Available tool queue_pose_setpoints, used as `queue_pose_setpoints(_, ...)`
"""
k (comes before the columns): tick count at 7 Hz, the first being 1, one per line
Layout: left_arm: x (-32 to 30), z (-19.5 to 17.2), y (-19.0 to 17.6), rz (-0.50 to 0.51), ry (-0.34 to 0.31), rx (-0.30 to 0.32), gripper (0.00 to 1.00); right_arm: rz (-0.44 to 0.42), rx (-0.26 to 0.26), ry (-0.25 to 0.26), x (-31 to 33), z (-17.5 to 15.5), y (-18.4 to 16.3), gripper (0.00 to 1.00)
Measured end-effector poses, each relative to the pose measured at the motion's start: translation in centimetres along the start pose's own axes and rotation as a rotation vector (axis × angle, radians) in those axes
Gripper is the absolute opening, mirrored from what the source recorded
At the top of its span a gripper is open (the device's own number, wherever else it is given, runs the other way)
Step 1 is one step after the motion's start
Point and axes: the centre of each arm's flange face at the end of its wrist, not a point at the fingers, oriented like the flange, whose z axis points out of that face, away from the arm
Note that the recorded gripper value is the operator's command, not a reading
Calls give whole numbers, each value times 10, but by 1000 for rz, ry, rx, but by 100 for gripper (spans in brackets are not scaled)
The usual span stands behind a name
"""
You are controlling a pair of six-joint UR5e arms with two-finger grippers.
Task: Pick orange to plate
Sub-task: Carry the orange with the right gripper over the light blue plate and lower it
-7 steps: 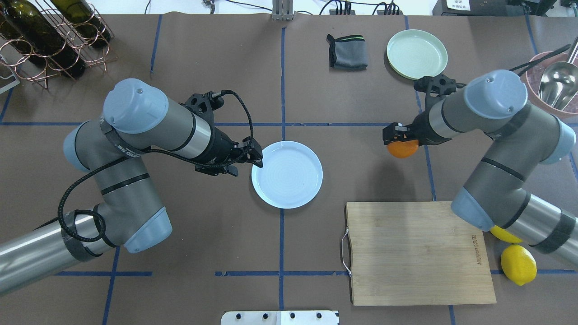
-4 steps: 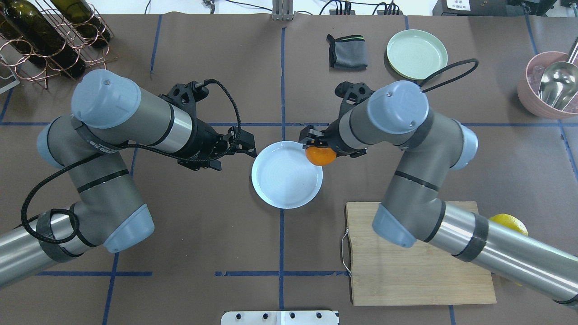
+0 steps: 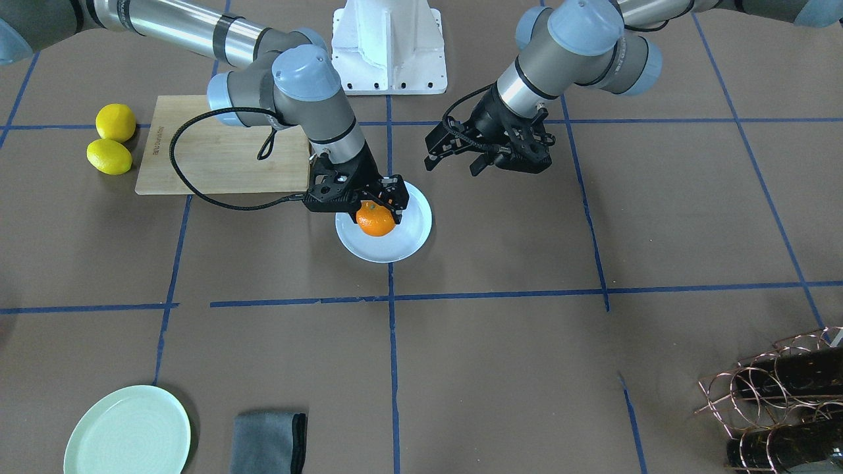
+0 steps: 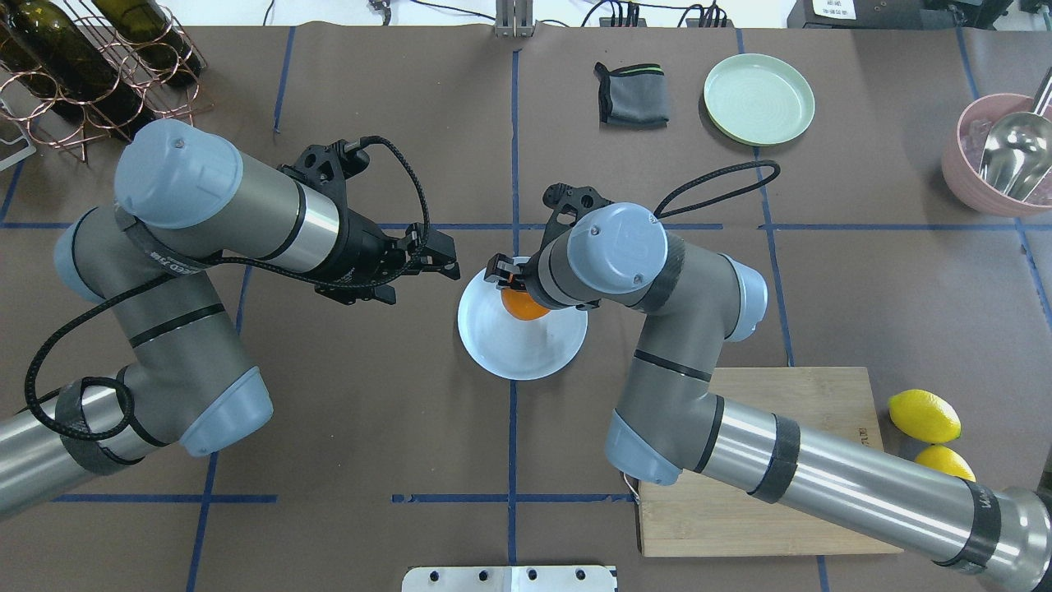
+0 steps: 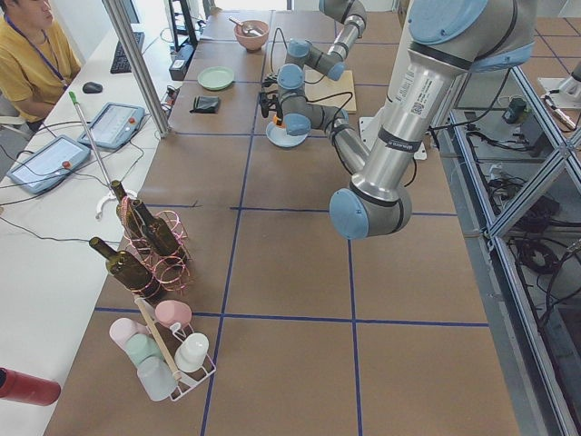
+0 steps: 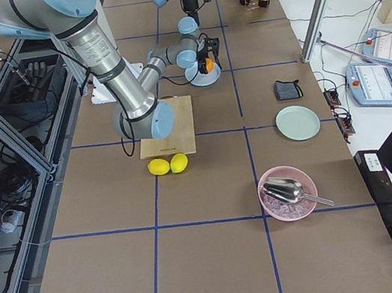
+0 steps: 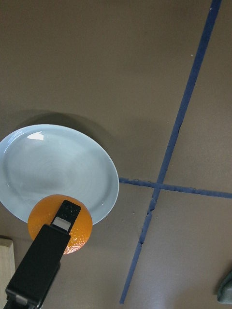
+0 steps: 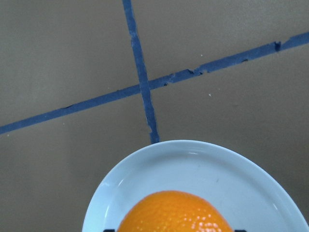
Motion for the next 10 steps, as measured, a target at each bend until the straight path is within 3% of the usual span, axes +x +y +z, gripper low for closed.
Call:
queue_pose_setpoints(1,0,0,0,-1,-1,0,100,-6,1,13,0,9,8,35)
queue_pose_setpoints(2,-1,0,0,-1,-1,0,100,-9,0,25,2,16,13,92)
queue_pose_setpoints(3,-1,0,0,-1,-1,0,100,-12,-3,38,4,22,15,100)
queue_pose_setpoints(7,0,0,0,0,1,0,100,-25,-9,18,-5,15,18,100)
queue_pose_setpoints(10,-2,-11,-4,-1,8,9,100,-23,-38,-52,38,-49,11,100)
